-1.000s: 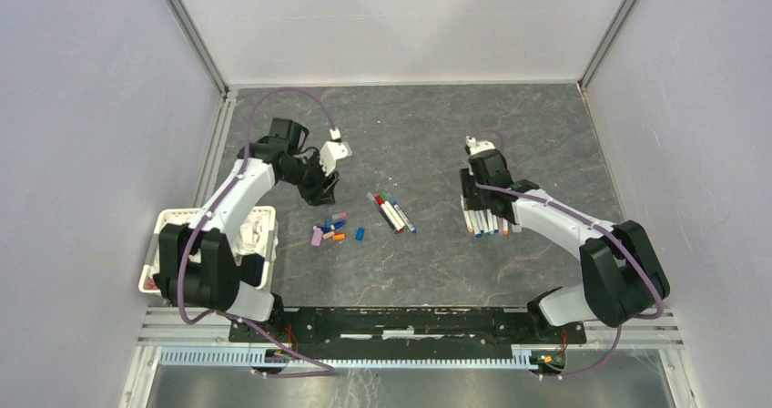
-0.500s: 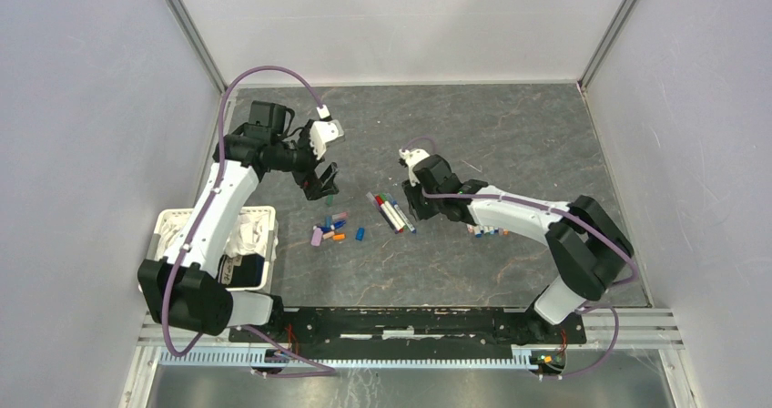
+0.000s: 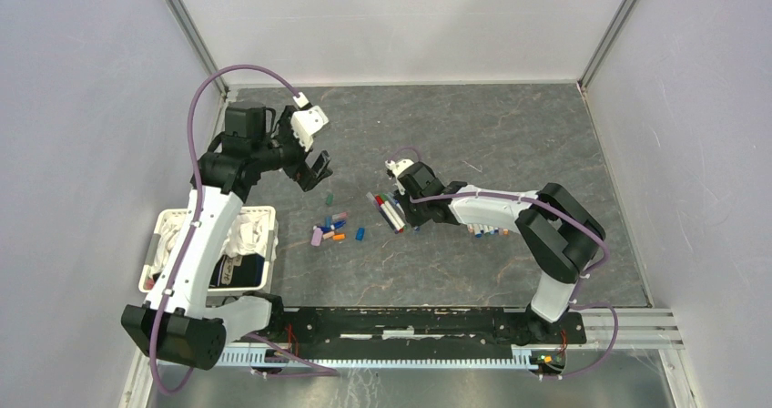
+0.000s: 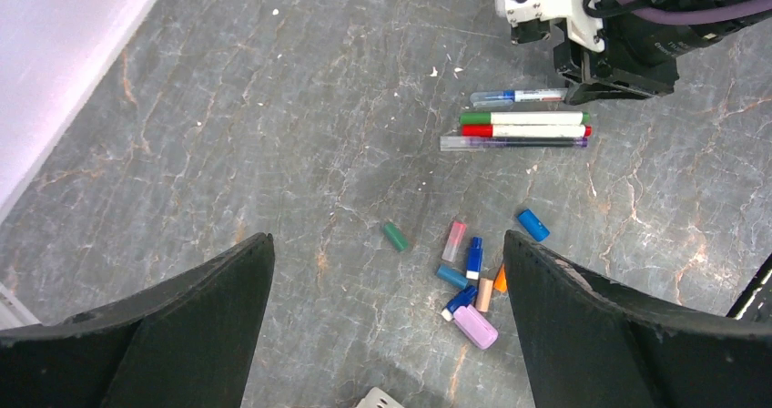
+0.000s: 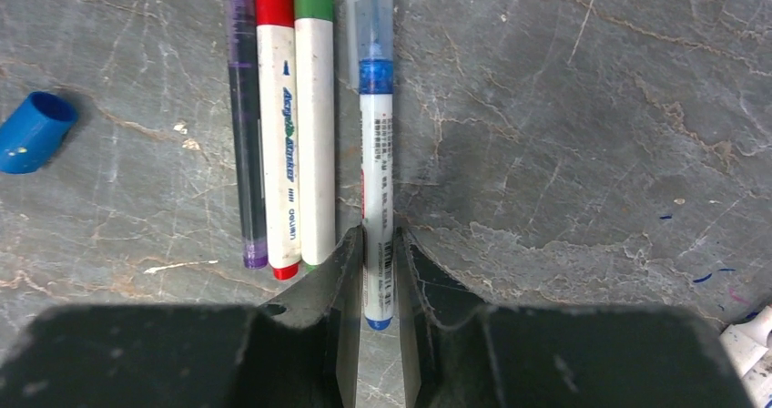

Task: Open the pen caps

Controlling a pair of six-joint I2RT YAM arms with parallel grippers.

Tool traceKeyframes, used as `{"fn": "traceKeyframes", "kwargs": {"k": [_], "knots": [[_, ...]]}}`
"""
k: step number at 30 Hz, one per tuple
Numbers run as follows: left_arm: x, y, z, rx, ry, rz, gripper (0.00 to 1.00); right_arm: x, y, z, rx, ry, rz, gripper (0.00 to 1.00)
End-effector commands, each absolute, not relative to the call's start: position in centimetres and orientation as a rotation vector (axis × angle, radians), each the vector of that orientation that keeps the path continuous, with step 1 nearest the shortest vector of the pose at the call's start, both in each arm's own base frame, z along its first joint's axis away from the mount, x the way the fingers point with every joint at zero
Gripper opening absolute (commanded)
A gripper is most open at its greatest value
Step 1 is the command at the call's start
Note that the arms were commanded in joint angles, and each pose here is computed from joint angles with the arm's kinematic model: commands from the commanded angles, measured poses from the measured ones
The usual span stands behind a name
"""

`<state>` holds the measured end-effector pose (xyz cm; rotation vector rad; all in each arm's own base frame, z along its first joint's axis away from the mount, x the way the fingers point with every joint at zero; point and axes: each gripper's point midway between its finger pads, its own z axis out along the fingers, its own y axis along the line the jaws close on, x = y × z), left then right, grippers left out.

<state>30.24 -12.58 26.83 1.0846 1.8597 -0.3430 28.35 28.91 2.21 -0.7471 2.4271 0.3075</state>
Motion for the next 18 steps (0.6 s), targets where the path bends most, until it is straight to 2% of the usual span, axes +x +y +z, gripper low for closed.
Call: {"fn": "traceKeyframes", "kwargs": {"k": [1, 5, 8, 10, 16, 18], "knots": [[30.7, -12.6, 27.7, 1.02, 1.844, -0.342, 1.0, 29.4, 28.6, 2.0, -0.743, 2.407, 0.238, 0.24], [31.7, -12.2, 27.3, 0.964, 1.889, -0.323, 1.0, 29.6, 27.8, 1.4, -0.749, 2.414, 0.177, 0.3], [31.7, -12.5, 25.6, 0.973, 1.944, -0.362, 1.0, 29.6, 27.7, 1.0, -0.764, 2.42, 0.166, 0.3], [30.7, -13.3, 24.1, 1.047, 1.981, -0.453, 1.0, 29.4, 27.9, 1.0, -0.767, 2.423, 0.189, 0.26], [28.3, -14.6, 20.7, 1.175, 1.982, -0.599, 1.0, 29.3, 28.6, 4.0, -0.724, 2.372, 0.367, 0.03], [27.2, -15.0, 19.8, 1.234, 1.956, -0.624, 1.0, 29.5, 28.7, 5.8, -0.714, 2.336, 0.418, 0.0]]}}
